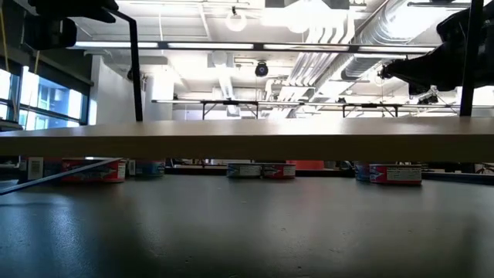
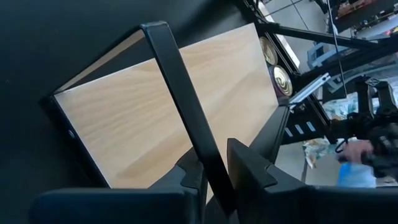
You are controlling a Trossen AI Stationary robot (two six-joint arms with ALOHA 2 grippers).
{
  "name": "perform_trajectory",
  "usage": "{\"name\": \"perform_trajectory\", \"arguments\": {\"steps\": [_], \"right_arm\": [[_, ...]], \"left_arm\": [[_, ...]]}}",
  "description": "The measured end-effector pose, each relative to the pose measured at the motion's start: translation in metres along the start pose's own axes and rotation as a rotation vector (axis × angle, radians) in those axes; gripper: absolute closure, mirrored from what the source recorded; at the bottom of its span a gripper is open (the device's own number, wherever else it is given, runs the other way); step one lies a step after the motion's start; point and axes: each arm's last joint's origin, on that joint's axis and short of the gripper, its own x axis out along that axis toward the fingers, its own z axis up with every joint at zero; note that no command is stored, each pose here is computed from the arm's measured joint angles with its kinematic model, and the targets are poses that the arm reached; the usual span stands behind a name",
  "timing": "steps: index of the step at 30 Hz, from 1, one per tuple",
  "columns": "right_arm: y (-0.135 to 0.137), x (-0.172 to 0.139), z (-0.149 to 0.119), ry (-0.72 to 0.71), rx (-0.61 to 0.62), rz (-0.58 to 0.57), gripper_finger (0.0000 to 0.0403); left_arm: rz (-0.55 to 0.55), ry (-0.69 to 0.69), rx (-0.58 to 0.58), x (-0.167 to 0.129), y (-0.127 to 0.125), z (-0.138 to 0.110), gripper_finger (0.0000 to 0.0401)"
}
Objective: Stack canned seafood by type on shelf
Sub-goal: Move the shelf to the center
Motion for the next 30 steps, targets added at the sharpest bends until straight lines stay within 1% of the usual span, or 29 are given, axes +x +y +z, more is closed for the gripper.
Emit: {"name": "perform_trajectory", "arguments": {"steps": [2, 3, 6, 7, 11, 15, 17, 19, 22, 24, 26, 28, 30], "right_arm": [[0.000, 0.000, 0.002, -0.017, 0.297, 0.011, 0.0400], [0.000, 0.000, 0.004, -0.041, 0.389, 0.017, 0.0400], [0.001, 0.000, 0.009, -0.093, 0.535, 0.028, 0.0400], [0.002, 0.000, 0.011, -0.107, 0.567, 0.056, 0.0400], [0.010, -0.004, 0.025, -0.178, 0.635, 0.269, 0.0395], [0.021, -0.010, 0.046, -0.149, 0.646, 0.432, 0.0362], [0.026, -0.013, 0.055, -0.087, 0.656, 0.468, 0.0336], [0.029, -0.015, 0.061, 0.029, 0.690, 0.480, 0.0308], [0.034, -0.019, 0.072, 0.224, 0.793, 0.475, 0.0275], [0.038, -0.019, 0.072, 0.390, 0.897, 0.417, 0.0266], [0.044, -0.017, 0.071, 0.531, 0.962, 0.367, 0.0264], [0.051, -0.014, 0.073, 0.605, 0.994, 0.352, 0.0264], [0.061, -0.008, 0.072, 0.645, 0.999, 0.346, 0.0265]], "left_arm": [[0.005, -0.014, 0.006, -0.001, 0.000, -0.001, 0.0359], [0.010, -0.026, 0.009, 0.000, 0.000, -0.001, 0.0359], [0.022, -0.054, 0.015, 0.000, 0.000, -0.001, 0.0359], [0.025, -0.061, 0.017, 0.000, 0.000, -0.001, 0.0359], [0.040, -0.092, 0.022, 0.000, 0.001, 0.000, 0.0359], [0.045, -0.099, 0.011, 0.000, 0.001, 0.000, 0.0359], [0.045, -0.099, 0.008, 0.000, 0.002, 0.000, 0.0359], [0.045, -0.099, 0.008, 0.000, 0.001, 0.000, 0.0359], [0.045, -0.100, -0.002, 0.001, 0.002, 0.000, 0.0359], [0.046, -0.101, -0.014, 0.001, 0.002, 0.000, 0.0359], [0.047, -0.101, -0.021, 0.001, 0.002, -0.001, 0.0359], [0.049, -0.106, -0.024, 0.001, 0.002, -0.001, 0.0359], [0.052, -0.116, -0.025, 0.001, 0.002, 0.000, 0.0359]]}}
